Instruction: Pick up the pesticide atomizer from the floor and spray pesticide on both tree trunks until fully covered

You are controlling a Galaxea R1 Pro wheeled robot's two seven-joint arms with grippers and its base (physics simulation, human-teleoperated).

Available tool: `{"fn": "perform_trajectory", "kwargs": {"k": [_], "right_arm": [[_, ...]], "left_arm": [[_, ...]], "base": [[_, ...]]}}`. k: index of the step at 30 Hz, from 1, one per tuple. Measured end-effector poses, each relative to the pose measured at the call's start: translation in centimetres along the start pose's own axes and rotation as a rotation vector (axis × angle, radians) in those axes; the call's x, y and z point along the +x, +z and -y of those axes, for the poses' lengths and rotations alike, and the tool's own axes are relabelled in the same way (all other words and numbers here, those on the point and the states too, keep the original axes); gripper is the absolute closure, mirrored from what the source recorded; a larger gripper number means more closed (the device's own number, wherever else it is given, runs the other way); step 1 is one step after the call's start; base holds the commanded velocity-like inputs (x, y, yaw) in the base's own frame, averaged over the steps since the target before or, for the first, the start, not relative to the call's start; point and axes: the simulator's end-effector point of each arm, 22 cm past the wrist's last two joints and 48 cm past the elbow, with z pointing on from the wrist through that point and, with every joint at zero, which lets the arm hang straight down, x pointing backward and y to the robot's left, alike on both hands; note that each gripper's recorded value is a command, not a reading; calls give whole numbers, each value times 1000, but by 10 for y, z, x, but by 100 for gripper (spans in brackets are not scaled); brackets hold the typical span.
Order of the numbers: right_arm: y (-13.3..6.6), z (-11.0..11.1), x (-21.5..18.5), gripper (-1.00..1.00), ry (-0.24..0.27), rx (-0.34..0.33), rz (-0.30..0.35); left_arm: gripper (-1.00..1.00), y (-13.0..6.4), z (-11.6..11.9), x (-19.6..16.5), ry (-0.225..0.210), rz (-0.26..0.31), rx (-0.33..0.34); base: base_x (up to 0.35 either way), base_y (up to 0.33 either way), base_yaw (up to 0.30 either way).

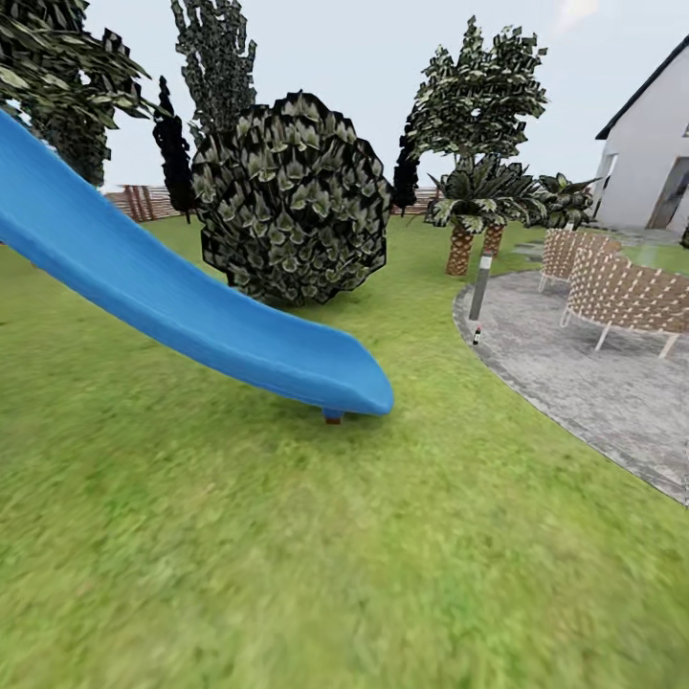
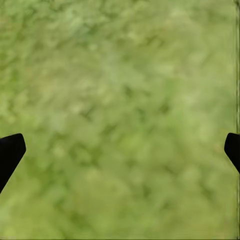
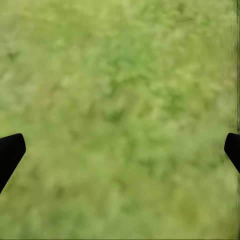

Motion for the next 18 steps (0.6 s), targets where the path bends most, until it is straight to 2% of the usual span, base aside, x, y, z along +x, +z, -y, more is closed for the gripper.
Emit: {"fn": "perform_trajectory", "kwargs": {"k": [7, 14, 18], "right_arm": [[0, 0, 0, -100, 0, 0, 0], [0, 0, 0, -100, 0, 0, 0], [0, 0, 0, -100, 0, 0, 0]], "left_arm": [[-100, 0, -2, 0, -1, 0, -3], [-100, 0, -3, 0, -3, 1, -5], [-100, 0, -3, 0, -3, 0, -5]], "base": [[338, -105, -266], [339, -19, -257], [339, -1, -130]]}}
